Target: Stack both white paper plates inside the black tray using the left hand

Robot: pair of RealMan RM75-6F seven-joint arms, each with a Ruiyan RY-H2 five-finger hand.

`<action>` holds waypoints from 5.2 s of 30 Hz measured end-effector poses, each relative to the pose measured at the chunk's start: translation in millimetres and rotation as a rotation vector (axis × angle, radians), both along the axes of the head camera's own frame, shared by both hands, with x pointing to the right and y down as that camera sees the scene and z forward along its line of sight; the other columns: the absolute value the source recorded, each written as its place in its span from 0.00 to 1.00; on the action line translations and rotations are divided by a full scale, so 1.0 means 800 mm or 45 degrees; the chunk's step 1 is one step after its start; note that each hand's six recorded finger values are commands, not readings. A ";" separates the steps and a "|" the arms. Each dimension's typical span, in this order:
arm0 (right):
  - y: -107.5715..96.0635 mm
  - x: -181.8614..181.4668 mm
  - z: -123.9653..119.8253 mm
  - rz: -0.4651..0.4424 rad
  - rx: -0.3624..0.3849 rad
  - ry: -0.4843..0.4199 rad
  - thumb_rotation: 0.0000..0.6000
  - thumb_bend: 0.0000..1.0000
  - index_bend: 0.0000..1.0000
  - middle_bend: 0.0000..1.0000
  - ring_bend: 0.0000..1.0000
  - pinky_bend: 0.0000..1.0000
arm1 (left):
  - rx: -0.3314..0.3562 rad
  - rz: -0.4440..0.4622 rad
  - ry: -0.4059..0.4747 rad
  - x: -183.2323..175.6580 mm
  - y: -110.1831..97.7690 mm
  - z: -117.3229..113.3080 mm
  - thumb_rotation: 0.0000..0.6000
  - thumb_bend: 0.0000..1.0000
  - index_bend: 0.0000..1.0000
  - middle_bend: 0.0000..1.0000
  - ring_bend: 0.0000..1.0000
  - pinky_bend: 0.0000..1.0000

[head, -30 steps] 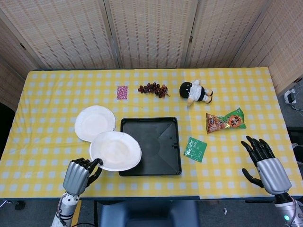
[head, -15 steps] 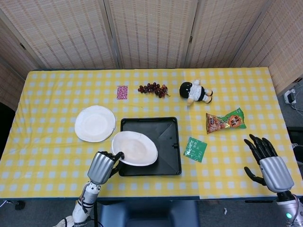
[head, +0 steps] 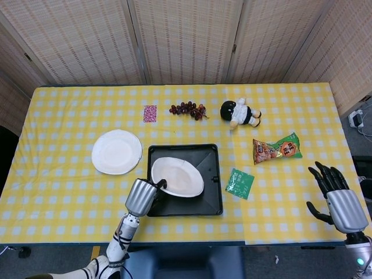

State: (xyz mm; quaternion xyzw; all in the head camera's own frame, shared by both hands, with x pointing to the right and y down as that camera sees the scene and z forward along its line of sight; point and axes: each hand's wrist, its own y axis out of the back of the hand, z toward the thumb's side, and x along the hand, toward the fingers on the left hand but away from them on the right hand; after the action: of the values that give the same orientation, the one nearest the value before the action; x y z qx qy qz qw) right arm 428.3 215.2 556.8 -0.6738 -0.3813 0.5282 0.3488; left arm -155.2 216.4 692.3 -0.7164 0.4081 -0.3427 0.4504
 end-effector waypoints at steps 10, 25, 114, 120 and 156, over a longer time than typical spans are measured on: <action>0.000 0.010 -0.001 0.029 -0.004 0.022 1.00 0.37 0.00 0.00 0.00 0.00 | -0.044 0.007 0.009 0.024 0.005 0.016 1.00 0.60 0.55 1.00 1.00 1.00; 0.003 0.009 -0.008 0.024 0.016 0.012 1.00 0.37 0.00 0.00 0.00 0.00 | -0.120 0.054 -0.083 0.024 0.020 0.013 1.00 0.23 0.23 1.00 1.00 1.00; 0.008 0.001 0.012 0.010 -0.062 0.059 1.00 0.37 0.00 0.00 0.00 0.00 | 0.033 -0.215 -0.410 -0.189 -0.062 0.058 1.00 0.47 0.69 1.00 1.00 1.00; 0.011 -0.003 0.012 -0.009 -0.068 0.051 1.00 0.37 0.00 0.00 0.00 0.00 | 0.110 -0.200 -0.324 -0.183 -0.054 0.031 1.00 0.47 0.69 1.00 1.00 1.00; 0.022 -0.015 -0.021 -0.091 -0.051 -0.125 1.00 0.37 0.00 0.00 0.00 0.00 | 0.121 0.228 -0.281 0.005 0.037 -0.026 1.00 0.48 0.69 1.00 1.00 1.00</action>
State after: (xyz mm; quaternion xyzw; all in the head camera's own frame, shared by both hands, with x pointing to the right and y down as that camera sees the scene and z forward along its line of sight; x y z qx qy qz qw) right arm 416.4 232.4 539.9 -0.7189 -0.3629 0.4892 0.3349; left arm -151.3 246.0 671.3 -0.6858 0.3064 -0.3579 0.5546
